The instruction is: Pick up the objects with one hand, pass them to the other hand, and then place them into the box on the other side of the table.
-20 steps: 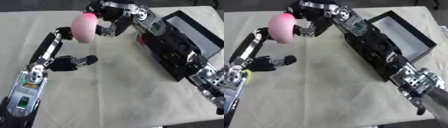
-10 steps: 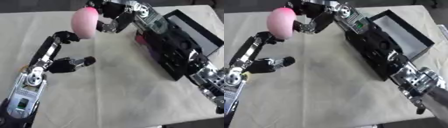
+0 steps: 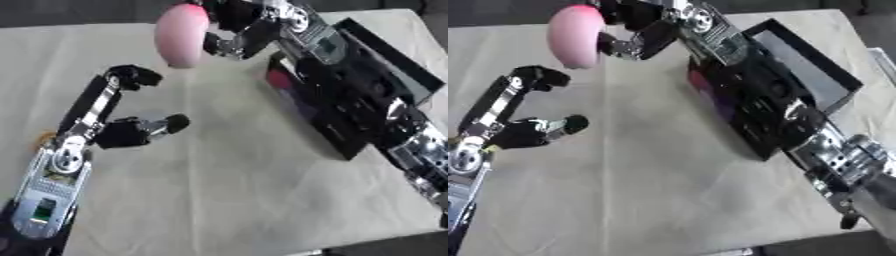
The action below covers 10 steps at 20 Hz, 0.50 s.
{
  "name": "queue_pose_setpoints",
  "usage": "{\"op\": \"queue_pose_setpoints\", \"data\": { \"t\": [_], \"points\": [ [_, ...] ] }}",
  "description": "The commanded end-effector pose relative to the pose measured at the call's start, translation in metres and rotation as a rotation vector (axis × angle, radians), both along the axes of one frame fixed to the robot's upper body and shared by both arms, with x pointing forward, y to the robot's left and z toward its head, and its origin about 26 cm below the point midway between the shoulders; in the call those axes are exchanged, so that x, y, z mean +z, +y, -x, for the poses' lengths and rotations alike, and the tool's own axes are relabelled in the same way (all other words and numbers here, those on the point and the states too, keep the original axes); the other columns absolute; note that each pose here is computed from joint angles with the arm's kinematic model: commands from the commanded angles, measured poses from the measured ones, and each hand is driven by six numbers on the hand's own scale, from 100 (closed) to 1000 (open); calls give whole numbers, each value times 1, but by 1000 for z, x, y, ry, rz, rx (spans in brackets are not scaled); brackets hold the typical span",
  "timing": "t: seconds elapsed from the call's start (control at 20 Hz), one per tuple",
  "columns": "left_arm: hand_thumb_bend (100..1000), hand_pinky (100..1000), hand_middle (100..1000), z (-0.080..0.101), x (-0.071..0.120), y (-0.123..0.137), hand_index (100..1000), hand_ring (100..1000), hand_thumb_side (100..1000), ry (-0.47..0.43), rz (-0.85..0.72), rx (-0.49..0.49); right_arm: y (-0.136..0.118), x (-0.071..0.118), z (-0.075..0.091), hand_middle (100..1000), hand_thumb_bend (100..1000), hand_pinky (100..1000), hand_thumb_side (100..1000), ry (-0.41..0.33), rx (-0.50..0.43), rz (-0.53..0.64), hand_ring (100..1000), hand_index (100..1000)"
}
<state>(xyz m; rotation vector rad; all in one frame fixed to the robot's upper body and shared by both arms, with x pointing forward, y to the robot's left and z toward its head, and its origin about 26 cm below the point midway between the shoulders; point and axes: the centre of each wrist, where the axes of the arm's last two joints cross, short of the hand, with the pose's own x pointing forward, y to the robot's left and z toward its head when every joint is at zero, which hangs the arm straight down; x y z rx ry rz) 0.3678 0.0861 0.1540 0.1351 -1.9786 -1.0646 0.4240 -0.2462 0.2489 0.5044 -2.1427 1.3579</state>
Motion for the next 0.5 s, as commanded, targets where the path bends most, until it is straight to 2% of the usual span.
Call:
{"op": "queue_pose_setpoints", "data": {
  "t": [0.05, 0.3, 0.35, 0.4, 0.5],
  "points": [
    [820, 807, 643, -1, 5, 5, 747, 762, 629, -14, -4, 10, -27, 20, 8, 490, 100, 917, 203, -69, -50, -16, 703, 605],
    [811, 810, 647, 0, 5, 8, 749, 764, 623, -23, -21, 11, -63, 20, 21, 482, 100, 907, 199, -115, -115, -26, 696, 595],
    [808, 810, 647, 0, 6, 8, 749, 764, 620, -30, -23, 9, -72, 20, 25, 482, 100, 905, 291, -122, -132, -25, 695, 595],
    [800, 810, 647, 1, 7, 9, 749, 764, 617, -36, -26, 9, -80, 20, 29, 481, 100, 904, 198, -129, -149, -23, 695, 595],
    [794, 810, 646, 1, 8, 10, 747, 763, 614, -42, -28, 14, -96, 20, 36, 481, 100, 903, 198, -138, -187, -16, 694, 596]
  ]
}}
